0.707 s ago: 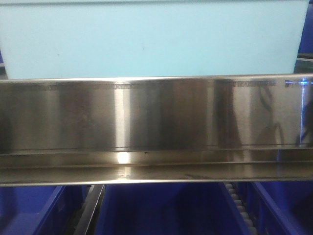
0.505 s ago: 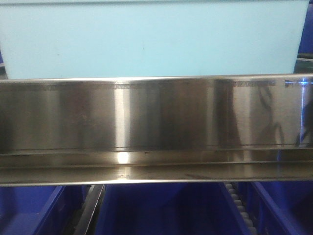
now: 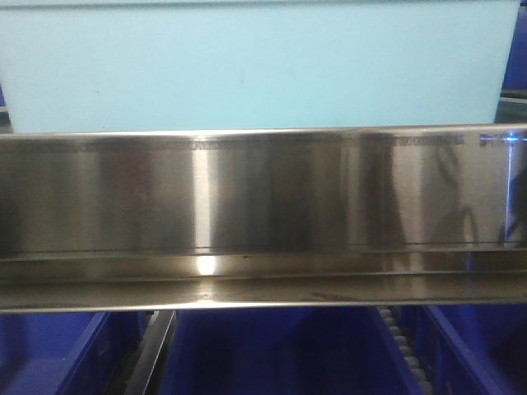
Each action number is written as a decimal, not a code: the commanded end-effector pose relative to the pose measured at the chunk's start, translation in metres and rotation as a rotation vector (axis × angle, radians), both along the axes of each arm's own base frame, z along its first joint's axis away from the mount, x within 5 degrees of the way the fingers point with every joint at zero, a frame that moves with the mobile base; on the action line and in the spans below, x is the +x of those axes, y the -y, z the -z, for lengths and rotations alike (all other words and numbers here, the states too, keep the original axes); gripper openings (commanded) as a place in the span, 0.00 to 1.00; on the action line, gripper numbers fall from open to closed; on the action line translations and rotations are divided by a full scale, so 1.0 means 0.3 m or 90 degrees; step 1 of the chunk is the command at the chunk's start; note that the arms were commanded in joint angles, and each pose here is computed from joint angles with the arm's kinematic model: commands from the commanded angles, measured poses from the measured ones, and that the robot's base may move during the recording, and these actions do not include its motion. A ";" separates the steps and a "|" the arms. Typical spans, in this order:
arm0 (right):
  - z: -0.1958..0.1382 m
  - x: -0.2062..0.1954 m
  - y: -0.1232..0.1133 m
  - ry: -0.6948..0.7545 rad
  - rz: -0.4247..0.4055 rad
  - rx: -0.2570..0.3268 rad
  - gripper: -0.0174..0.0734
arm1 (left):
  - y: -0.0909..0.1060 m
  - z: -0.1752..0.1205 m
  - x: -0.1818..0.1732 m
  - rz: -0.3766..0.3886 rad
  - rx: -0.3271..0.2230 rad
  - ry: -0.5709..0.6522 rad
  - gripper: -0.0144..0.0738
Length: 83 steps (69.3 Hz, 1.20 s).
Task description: Move two blue bins to right shelf middle
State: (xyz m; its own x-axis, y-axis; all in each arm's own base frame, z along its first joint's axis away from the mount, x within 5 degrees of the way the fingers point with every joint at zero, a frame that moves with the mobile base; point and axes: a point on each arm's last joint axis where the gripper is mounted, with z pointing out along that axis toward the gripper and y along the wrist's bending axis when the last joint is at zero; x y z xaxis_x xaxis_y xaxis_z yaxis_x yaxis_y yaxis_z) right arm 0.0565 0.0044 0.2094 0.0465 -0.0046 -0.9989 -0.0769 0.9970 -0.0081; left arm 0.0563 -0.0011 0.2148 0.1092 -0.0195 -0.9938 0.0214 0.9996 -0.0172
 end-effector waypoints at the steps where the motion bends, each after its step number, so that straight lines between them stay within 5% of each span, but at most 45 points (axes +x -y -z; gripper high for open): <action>1: -0.008 -0.001 0.001 0.016 0.002 0.005 0.01 | 0.001 -0.007 -0.002 0.004 -0.002 0.013 0.04; 41: -0.010 -0.001 0.001 0.021 0.002 0.006 0.01 | 0.001 -0.008 -0.002 0.004 -0.002 0.014 0.04; 53: -0.043 -0.006 0.003 0.091 0.005 0.011 0.01 | 0.001 -0.011 -0.003 0.003 0.002 0.010 0.04; 60: -0.097 -0.017 0.002 0.079 0.002 0.010 0.01 | -0.001 -0.094 -0.021 0.000 0.004 0.025 0.04; 72: -0.261 -0.073 0.004 0.081 -0.003 0.009 0.01 | -0.014 -0.238 -0.070 -0.032 0.063 -0.003 0.04; 83: -0.437 -0.064 0.003 0.076 -0.004 0.008 0.01 | -0.019 -0.410 -0.053 -0.043 0.066 -0.033 0.04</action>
State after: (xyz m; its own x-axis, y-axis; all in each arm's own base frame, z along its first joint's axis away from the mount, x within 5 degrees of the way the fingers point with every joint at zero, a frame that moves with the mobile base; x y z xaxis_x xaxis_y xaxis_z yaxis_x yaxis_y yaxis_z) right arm 0.0321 0.0031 0.3195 0.1921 0.0057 -0.9814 -0.0816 0.9966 -0.0102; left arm 0.0366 0.0041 0.3161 0.0812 0.0842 -0.9931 -0.0414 0.9959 0.0810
